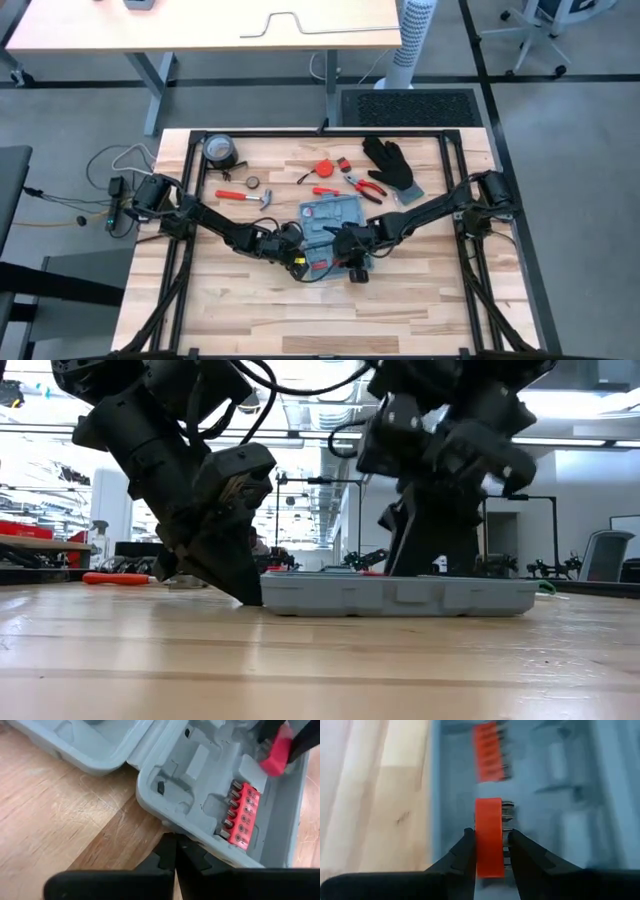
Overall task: Prefit tool cases
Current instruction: Put the orange terminal block into the gray toolbox
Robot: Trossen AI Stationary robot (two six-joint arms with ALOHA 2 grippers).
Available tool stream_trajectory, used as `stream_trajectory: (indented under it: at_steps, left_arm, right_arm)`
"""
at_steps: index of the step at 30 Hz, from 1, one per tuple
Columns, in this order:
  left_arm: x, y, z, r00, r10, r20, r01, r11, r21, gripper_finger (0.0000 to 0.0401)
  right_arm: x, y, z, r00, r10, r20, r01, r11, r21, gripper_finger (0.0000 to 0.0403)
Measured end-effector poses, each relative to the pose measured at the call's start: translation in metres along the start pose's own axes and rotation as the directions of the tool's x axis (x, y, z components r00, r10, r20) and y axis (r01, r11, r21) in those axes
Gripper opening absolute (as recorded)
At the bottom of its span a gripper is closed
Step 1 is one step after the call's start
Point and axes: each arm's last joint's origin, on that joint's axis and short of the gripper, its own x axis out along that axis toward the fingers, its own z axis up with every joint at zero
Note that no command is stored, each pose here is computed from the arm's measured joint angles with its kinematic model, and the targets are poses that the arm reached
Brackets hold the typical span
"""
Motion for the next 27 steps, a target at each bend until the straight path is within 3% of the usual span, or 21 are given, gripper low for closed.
stream_trajectory:
  at_steps: [17, 27]
  left_arm:
    - [-0.001, -0.003, -0.004, 0.999, -0.015, -0.028, 0.016, 0.999, 0.041, 0.0000]
    - [-0.002, -0.005, -0.006, 0.999, -0.041, -0.037, 0.042, 0.998, 0.043, 0.0000]
  right_arm:
    - [-0.006, -0.009, -0.008, 0.995, -0.032, -0.099, 0.037, 0.998, 0.043, 0.0106]
    - [-0.024, -0.010, -0.005, 0.997, -0.020, -0.075, 0.029, 0.992, 0.122, 0.0177]
